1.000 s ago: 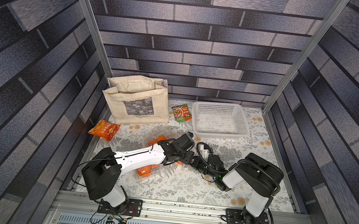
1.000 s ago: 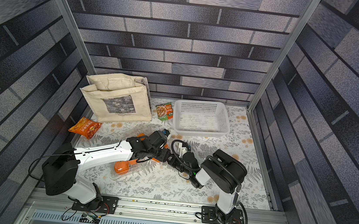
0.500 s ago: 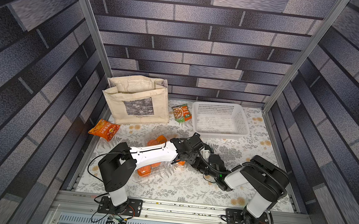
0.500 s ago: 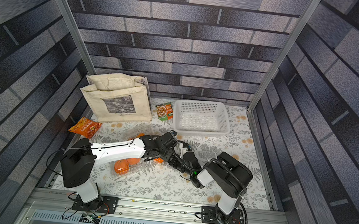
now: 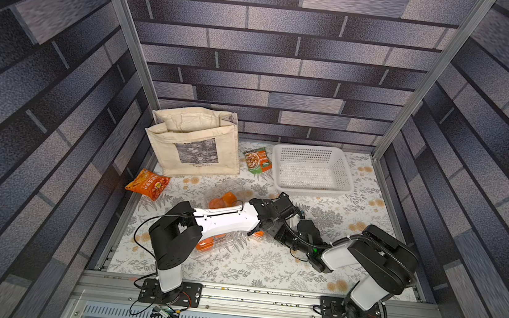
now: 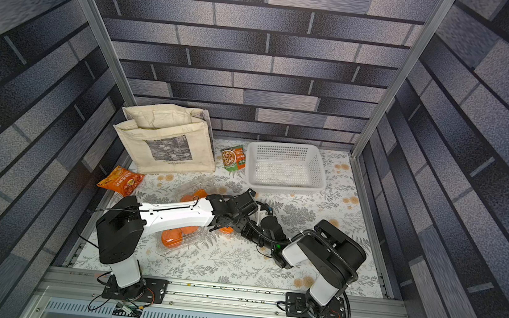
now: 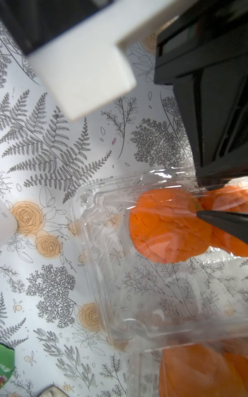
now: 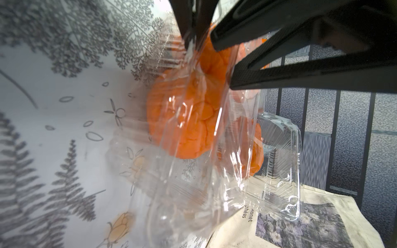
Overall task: Take oranges out of containers
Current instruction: Open the packing box at the center of the board.
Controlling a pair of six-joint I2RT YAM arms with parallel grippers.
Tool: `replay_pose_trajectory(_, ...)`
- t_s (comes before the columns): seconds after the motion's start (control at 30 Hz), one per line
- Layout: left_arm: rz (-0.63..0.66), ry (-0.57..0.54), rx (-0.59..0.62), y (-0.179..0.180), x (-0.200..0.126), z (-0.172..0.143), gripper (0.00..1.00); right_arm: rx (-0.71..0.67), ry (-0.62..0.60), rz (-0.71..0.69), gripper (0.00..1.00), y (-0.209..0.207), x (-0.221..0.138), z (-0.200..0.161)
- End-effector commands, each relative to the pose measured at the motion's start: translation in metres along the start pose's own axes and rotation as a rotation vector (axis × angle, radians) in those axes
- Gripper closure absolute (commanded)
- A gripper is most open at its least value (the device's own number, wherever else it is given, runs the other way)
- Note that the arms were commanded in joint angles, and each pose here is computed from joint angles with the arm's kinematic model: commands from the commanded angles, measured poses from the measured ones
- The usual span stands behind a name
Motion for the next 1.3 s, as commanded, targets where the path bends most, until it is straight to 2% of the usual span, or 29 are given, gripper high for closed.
replay_pose_trajectory(0.0,0.043,0.137,0.069,0.002,0.014,-0.025,0.80,-0.065,-0.054,0.124,1.00,0.030,-0.006,0.010)
replay_pose_trajectory(0.1,0.069,0.133,0.088,0.005,0.010,-0.019,1.00,-0.067,-0.055,0.116,1.00,0.029,-0.007,0.010)
replay_pose_trajectory(0.27,0.066,0.044,0.054,0.017,-0.006,-0.005,1.00,-0.051,-0.061,0.106,1.00,0.023,-0.008,0.008)
replay_pose_trajectory(0.47,-0.082,-0.020,-0.101,0.042,-0.014,0.004,1.00,-0.035,-0.063,0.096,1.00,0.018,-0.009,0.007)
replay_pose_trajectory(0.57,-0.171,-0.105,-0.198,0.061,-0.027,0.011,1.00,-0.019,-0.067,0.072,1.00,0.010,-0.012,0.004)
replay_pose_trajectory(0.67,-0.190,-0.181,-0.226,0.075,-0.043,0.017,1.00,-0.005,-0.061,0.047,1.00,0.001,-0.013,0.001)
replay_pose_trajectory(0.93,-0.315,-0.246,-0.354,0.101,-0.058,0.018,1.00,0.018,-0.056,0.028,1.00,-0.007,-0.011,-0.001)
replay_pose_trajectory(1.27,-0.343,-0.295,-0.423,0.124,-0.060,0.018,1.00,0.044,-0.069,-0.012,1.00,-0.023,-0.022,-0.007)
Point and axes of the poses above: each gripper's point midway between its finger pads, its own x axis out along the fingers, its own y axis along the line the jaws close on, z = x × y, the point moved 5 cm from there along -x, back along the fingers, and after that the axes turned 3 degrees about x, right-handed, at the moved point
